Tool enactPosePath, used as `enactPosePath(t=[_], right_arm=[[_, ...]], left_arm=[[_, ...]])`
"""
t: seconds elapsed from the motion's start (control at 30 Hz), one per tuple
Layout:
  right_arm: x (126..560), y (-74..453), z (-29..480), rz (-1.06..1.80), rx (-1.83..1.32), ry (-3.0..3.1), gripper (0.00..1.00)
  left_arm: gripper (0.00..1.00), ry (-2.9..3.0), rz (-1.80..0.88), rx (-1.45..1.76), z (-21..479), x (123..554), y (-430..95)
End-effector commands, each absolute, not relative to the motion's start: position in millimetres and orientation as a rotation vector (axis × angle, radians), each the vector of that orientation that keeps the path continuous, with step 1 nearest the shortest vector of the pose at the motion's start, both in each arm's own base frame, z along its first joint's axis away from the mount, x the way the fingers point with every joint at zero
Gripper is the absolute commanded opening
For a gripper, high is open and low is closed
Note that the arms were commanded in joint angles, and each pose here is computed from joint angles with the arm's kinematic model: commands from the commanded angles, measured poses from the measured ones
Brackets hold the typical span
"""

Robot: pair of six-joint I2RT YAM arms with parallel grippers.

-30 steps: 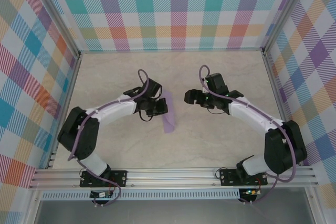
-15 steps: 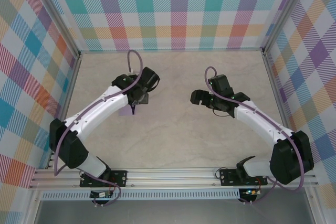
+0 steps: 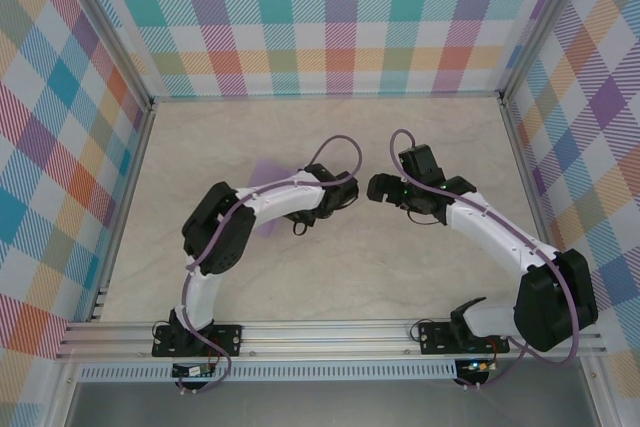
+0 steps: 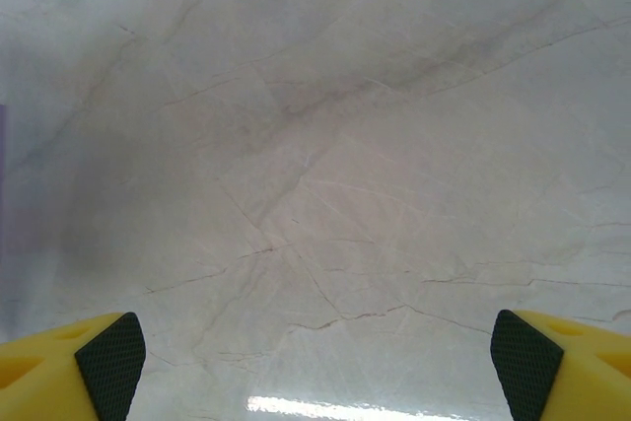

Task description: Fold a paper plane with a square sheet of paper (pick it up from the middle)

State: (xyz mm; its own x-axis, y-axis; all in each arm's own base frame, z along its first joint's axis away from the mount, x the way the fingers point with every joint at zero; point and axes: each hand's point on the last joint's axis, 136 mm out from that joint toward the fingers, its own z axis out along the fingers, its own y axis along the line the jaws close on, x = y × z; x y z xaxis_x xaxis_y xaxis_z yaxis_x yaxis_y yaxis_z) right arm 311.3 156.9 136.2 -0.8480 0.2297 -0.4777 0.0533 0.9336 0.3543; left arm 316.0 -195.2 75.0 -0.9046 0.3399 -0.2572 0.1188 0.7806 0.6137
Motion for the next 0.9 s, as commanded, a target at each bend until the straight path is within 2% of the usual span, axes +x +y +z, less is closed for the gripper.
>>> enactPosePath(t=[0.0, 0.57, 0.7, 0.87], right_arm=[[309.1, 146.4, 138.8, 0.414, 0.253, 2.554, 0.93], [306.1, 131.0, 129.9, 0.361, 0.344, 2.574, 0.93], [303.8, 125.4, 129.8, 0.345, 0.373, 2.569, 0.93], [300.7, 117.6, 130.1, 0.339, 0.424, 2.554, 0.93]], left_arm=[[0.09, 2.63, 0.776, 0.342, 67.7, 314.9, -223.4], [0.19, 2.863, 0.339, 0.337, 21.0, 289.2, -279.8], [0.25, 2.894, 0.233, 0.332, 21.9, 284.3, -291.3], [0.38, 2.929, 0.092, 0.321, 24.8, 278.5, -304.1]])
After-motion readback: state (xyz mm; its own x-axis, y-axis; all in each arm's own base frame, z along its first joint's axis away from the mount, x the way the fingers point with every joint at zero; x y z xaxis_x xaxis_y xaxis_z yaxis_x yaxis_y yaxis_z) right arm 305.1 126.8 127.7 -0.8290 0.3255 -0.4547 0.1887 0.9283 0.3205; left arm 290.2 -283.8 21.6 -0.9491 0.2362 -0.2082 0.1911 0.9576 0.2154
